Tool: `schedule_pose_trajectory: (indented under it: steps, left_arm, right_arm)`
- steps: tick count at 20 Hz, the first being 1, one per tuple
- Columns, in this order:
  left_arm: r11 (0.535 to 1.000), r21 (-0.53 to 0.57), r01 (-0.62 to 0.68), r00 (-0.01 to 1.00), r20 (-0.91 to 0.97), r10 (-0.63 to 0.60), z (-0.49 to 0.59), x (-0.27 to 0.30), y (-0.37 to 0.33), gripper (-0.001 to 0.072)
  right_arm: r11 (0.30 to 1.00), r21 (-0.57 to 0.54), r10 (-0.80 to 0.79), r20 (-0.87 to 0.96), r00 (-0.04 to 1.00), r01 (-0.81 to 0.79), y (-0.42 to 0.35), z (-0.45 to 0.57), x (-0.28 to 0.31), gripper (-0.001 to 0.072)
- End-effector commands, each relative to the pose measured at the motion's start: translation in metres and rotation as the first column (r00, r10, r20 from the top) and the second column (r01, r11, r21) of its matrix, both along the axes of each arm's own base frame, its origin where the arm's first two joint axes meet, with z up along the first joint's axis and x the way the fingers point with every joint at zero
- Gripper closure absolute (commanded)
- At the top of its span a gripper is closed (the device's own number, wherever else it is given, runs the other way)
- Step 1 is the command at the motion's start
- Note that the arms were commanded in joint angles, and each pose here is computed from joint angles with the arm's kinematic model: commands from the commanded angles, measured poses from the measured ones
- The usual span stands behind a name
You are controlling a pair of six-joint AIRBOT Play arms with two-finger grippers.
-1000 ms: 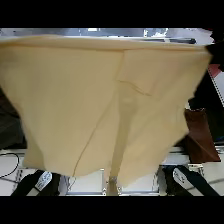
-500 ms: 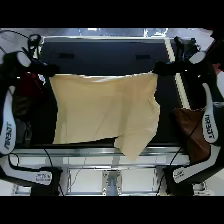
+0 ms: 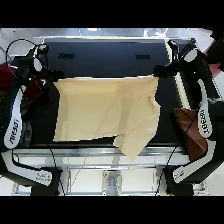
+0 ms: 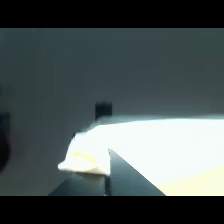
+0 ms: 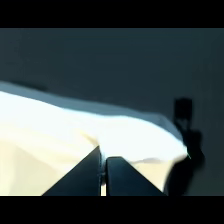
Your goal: Fold the shirts.
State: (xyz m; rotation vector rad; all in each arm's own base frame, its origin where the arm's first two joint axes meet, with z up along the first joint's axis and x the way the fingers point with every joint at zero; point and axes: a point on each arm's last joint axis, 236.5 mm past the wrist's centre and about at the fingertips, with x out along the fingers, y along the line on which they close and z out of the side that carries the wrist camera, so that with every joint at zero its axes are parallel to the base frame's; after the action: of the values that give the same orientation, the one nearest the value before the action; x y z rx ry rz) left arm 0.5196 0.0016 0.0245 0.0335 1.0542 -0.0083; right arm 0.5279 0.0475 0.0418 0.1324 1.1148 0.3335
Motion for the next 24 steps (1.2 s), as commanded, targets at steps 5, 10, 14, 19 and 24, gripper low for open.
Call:
schedule_pose_trajectory:
  steps: [5,10,14,19,24]
  left_arm:
    - [1.000,0.012,0.013,0.977,-0.213,-0.010,-0.057,-0.083,0.004,0.0701]
    - [1.000,0.009,0.014,0.976,-0.218,-0.011,-0.064,-0.085,0.002,0.0699]
    - [1.000,0.012,0.014,0.964,-0.266,-0.011,-0.069,-0.097,0.003,0.0001]
    - [1.000,0.006,-0.009,0.991,-0.130,0.009,-0.013,-0.093,0.007,0.0011]
    - [0.993,-0.020,-0.115,0.993,-0.016,0.114,0.029,-0.154,0.027,0.0011]
  right_arm:
    - [0.993,-0.037,0.095,-0.344,0.934,-0.115,0.014,-0.068,-0.100,0.0698]
    - [0.990,-0.041,0.107,-0.412,0.905,-0.135,0.041,-0.137,-0.141,0.0694]
    - [0.994,-0.052,0.069,-0.320,0.945,-0.091,0.039,-0.123,-0.114,0.0296]
    - [0.980,-0.195,0.011,-0.168,0.986,-0.044,-0.021,-0.011,-0.104,0.0272]
    - [0.974,-0.155,-0.191,-0.182,0.965,0.164,-0.075,0.019,-0.202,0.0272]
